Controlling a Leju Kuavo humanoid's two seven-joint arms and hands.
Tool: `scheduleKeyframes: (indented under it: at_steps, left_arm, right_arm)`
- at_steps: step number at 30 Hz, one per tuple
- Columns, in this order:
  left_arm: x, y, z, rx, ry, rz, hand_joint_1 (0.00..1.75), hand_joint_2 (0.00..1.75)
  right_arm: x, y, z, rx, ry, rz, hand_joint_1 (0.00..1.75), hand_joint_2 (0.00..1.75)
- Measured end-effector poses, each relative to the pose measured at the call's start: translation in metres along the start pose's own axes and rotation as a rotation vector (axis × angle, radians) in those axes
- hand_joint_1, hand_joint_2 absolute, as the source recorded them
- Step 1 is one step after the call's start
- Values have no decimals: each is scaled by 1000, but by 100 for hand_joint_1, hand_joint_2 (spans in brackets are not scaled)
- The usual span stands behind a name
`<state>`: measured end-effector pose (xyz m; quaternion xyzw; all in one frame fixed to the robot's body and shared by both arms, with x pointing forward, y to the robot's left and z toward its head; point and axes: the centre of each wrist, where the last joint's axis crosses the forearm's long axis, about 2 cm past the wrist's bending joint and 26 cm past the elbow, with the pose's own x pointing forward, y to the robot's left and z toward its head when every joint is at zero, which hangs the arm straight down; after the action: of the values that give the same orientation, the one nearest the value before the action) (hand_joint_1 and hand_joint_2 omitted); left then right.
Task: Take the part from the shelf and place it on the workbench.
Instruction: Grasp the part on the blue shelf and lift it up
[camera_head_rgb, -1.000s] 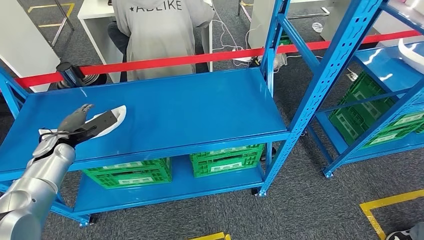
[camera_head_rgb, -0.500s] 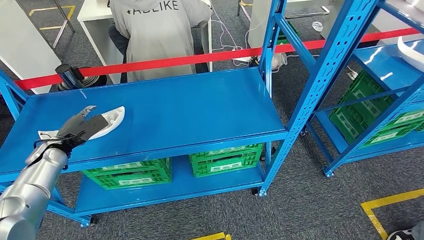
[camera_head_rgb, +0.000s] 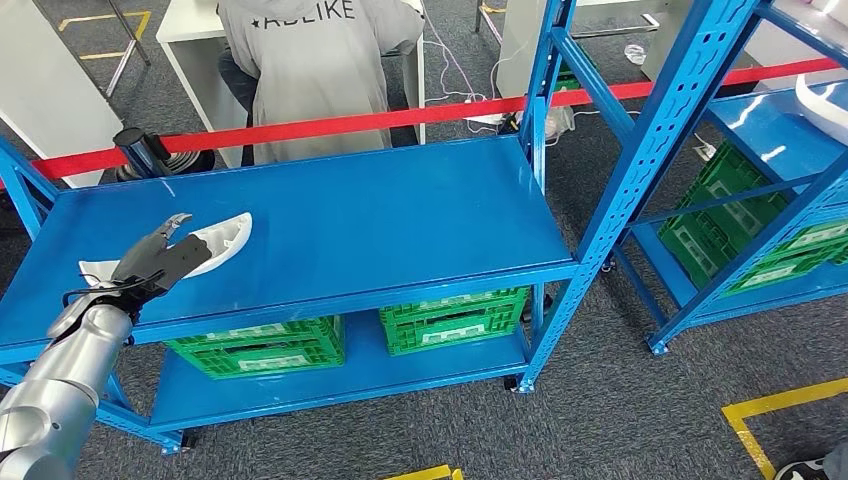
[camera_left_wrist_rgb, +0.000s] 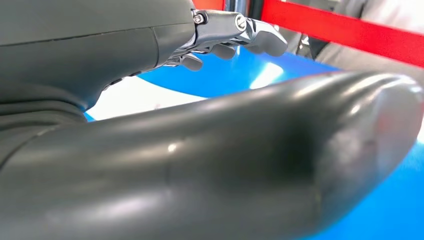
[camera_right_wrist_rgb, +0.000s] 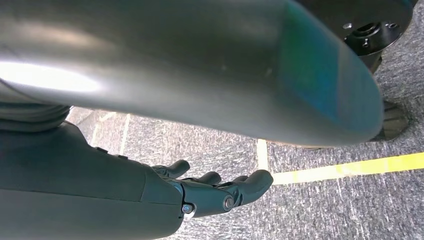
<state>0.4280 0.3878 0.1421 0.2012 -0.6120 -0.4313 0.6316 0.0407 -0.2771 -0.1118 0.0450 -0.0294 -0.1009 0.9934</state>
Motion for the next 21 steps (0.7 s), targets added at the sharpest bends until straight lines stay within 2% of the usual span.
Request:
scheduleKeyframes:
  at_steps: [2,6,21]
  left_arm:
    - [0,-1,0,-14,-3,2,0,0]
    - [0,-5,1,-34,-5,-2,0,175]
    - [10,-14,-5,-47,23,-122,0,175]
  right_arm:
    - [0,0,0,0,0,2,0,0]
    - [0,0,0,-7,2,-3,0,0]
    - [0,-1,0,-13,6,-15,0,0]
